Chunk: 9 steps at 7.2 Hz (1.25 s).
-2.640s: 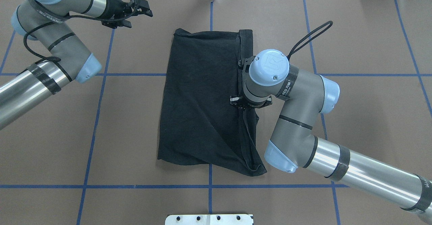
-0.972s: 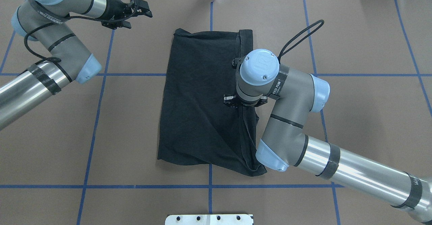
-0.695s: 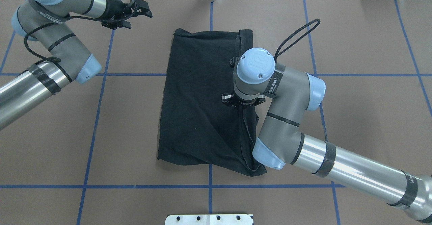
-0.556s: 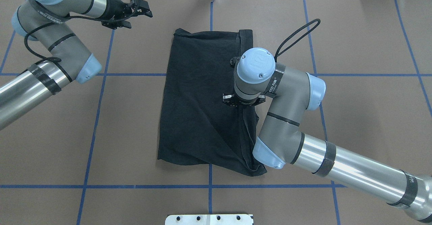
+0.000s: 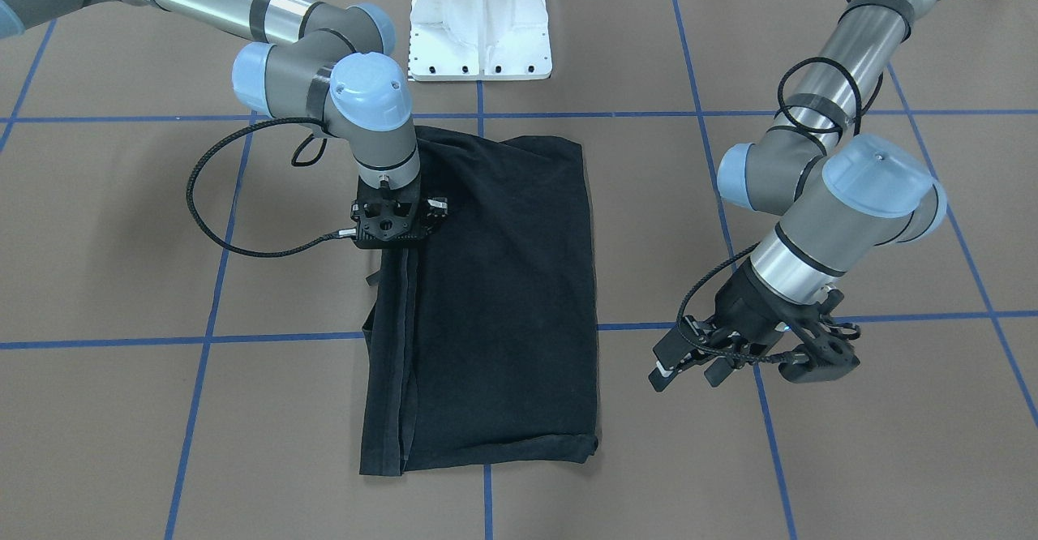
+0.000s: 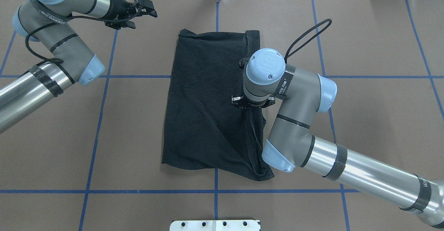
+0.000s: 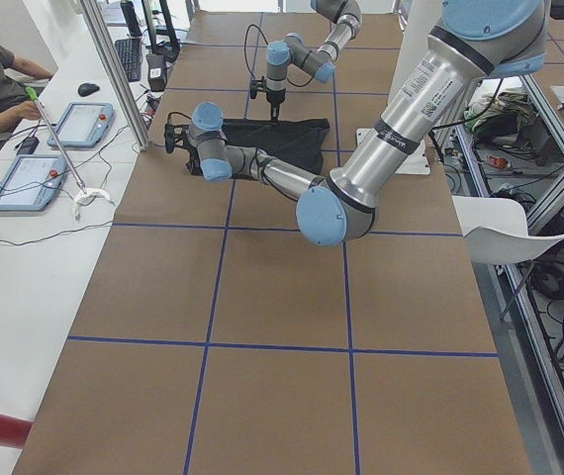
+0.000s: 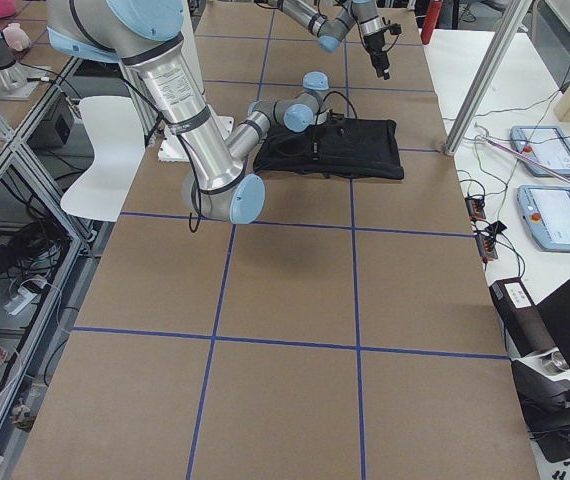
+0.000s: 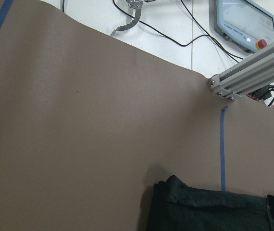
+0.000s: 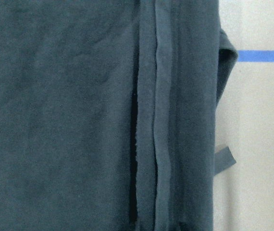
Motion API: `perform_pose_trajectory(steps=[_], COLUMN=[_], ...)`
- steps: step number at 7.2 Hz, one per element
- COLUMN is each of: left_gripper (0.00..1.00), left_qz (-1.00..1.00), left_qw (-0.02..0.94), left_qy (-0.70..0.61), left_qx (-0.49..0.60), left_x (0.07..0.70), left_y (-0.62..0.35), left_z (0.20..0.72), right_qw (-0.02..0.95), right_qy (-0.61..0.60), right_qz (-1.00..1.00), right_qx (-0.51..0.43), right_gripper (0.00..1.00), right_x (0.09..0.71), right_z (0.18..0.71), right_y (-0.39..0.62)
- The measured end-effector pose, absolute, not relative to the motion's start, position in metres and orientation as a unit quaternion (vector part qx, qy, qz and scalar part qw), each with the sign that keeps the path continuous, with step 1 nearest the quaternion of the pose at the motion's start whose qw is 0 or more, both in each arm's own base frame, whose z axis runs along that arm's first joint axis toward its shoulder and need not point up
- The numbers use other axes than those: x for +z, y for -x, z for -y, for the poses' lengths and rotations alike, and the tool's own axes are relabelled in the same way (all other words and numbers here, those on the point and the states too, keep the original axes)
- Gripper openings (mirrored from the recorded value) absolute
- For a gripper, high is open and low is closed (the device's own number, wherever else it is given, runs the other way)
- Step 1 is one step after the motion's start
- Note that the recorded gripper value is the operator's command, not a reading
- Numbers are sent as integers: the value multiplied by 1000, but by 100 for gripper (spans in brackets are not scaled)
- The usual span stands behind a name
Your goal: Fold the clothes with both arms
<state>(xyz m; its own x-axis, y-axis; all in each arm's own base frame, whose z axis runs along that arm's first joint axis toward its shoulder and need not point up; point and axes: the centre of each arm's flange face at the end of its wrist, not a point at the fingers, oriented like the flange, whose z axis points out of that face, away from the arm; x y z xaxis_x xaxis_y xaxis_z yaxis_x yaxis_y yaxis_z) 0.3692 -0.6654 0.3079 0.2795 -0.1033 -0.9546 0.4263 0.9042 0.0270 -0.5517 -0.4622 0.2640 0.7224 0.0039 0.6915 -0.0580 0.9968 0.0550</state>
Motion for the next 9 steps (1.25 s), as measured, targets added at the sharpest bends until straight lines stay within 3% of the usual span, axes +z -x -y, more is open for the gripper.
perform_pose_trajectory(steps=[1, 9], left_gripper=[100, 100], left_qz=[-577, -580], left_qw=[787, 784], left_qy=[-140, -141], left_qx=[-168, -168], left_x=[307, 298], left_y=[-369, -370], left_z=[666, 667], right_qw=[927, 929], right_qy=[-36, -43], right_qz=[372, 367], right_qx=[17, 10], right_gripper=[0, 0], right_x=[264, 291], right_z=[463, 474], right_y=[551, 511])
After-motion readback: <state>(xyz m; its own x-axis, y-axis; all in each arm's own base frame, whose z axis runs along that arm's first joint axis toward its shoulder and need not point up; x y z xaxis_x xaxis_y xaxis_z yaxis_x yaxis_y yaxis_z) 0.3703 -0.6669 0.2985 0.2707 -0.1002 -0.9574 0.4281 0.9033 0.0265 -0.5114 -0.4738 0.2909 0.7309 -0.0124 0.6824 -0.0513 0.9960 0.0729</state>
